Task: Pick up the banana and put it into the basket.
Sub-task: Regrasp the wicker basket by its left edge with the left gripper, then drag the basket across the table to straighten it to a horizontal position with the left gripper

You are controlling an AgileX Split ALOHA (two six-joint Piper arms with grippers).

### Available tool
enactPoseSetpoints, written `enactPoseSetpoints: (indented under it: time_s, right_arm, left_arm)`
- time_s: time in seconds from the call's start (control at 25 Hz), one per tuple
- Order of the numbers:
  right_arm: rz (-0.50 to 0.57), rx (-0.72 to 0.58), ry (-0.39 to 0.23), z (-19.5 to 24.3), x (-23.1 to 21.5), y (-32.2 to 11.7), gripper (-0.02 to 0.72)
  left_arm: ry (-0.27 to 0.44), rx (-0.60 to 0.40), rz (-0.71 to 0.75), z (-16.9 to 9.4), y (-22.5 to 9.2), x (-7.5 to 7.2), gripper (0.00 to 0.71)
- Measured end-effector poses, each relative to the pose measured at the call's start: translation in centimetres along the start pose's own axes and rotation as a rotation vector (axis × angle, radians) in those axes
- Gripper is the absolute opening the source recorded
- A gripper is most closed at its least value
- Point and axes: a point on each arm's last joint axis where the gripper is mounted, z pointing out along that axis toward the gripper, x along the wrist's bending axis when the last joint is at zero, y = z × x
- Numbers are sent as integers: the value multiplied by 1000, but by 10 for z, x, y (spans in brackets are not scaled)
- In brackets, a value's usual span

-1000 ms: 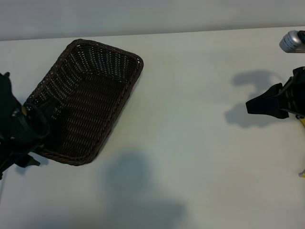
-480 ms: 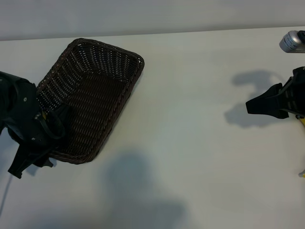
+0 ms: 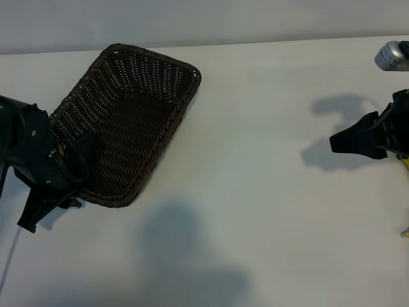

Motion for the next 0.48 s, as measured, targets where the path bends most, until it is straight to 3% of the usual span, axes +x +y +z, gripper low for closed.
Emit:
enactPoseSetpoints:
  time_s: [0.28, 0.48]
  right_arm:
    - [0, 0, 0, 0, 0, 0, 437]
    - [0, 0, 0, 0, 0, 0, 437]
  left_arm:
    - [-16, -3, 40, -1, 0, -2, 237]
    - [-69, 1, 135, -11, 2, -16, 207]
